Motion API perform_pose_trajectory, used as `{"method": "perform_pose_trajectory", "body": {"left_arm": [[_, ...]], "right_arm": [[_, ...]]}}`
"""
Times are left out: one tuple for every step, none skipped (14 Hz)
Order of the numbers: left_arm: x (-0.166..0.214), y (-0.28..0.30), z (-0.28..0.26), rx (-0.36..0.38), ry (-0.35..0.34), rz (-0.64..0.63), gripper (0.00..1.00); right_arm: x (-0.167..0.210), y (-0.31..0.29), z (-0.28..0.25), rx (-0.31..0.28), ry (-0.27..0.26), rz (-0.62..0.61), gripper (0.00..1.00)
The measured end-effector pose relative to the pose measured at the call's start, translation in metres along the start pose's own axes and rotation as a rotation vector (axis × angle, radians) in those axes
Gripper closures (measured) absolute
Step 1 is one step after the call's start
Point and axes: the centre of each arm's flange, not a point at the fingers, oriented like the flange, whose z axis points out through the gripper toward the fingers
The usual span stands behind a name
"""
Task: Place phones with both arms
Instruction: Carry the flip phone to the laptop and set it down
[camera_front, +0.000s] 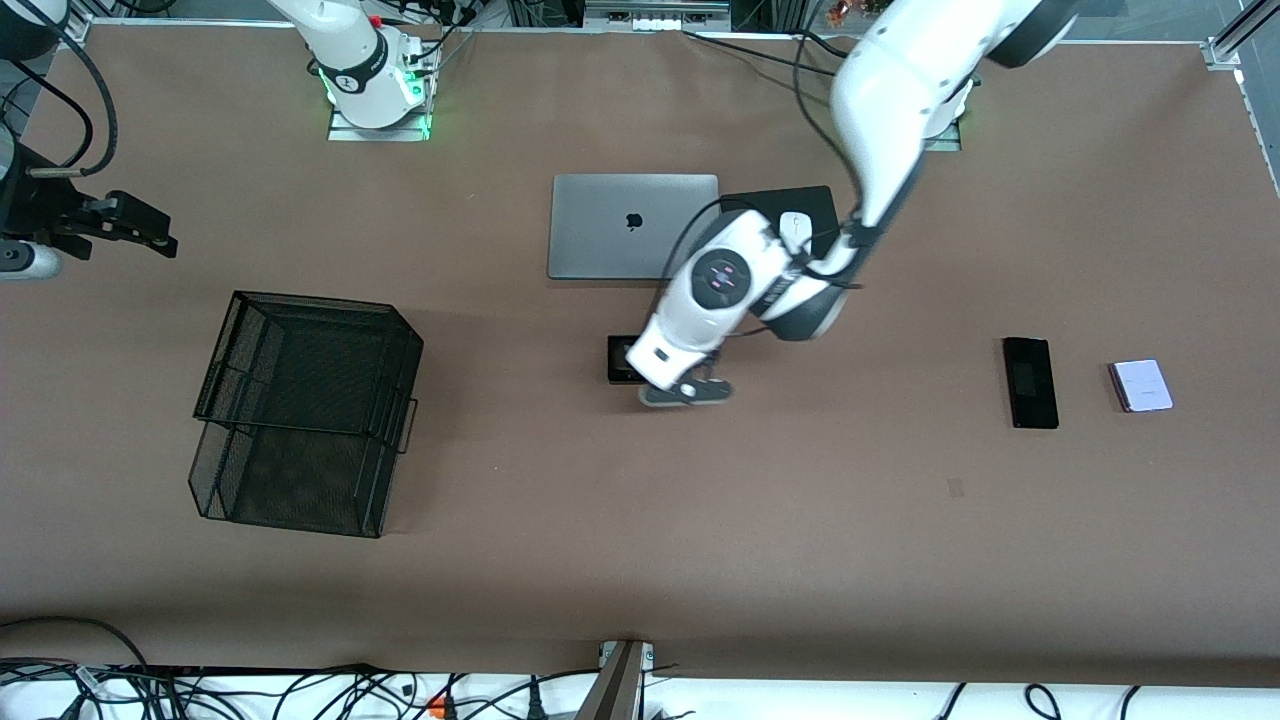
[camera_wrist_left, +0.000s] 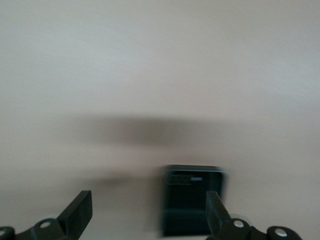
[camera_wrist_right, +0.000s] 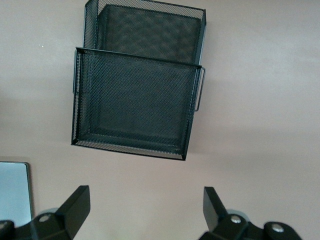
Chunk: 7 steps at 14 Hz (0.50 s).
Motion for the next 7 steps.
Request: {"method": "perform_pose_trajectory", "body": {"left_arm": [[0.018,-0.030,-0.027,0.046,-0.021,-0.044,0.00],[0.038,-0.066,-0.051,0.097,-0.037,-0.086,0.00],[0.054,-0.104,-0.069,0.158,-0.055,-0.112,0.00],[0.068,-0.142,-0.079,0.222,-0.082,-0.111,0.00],[0.080,-0.178,-0.083,0.283,-0.112,-0.087,0.00],[0.091,-0.212,-0.084,0.333,-0.146,-0.050,0.00],[0.101,-0.246,-0.086,0.358,-0.179,-0.012,0.00]], "right_arm": [[0.004,-0.010,0.005,0.000,-0.003,-0.020,0.00],[0.010,-0.028,0.012,0.000,-0.003,-0.052,0.00],[0.017,-0.052,0.020,-0.001,-0.003,-0.092,0.00],[0.023,-0.078,0.029,-0.001,-0.005,-0.129,0.00],[0.027,-0.107,0.038,-0.001,-0.005,-0.143,0.00],[0.030,-0.139,0.046,-0.002,-0.001,-0.135,0.00],[0.031,-0.177,0.054,-0.003,0.005,-0.109,0.00]]}}
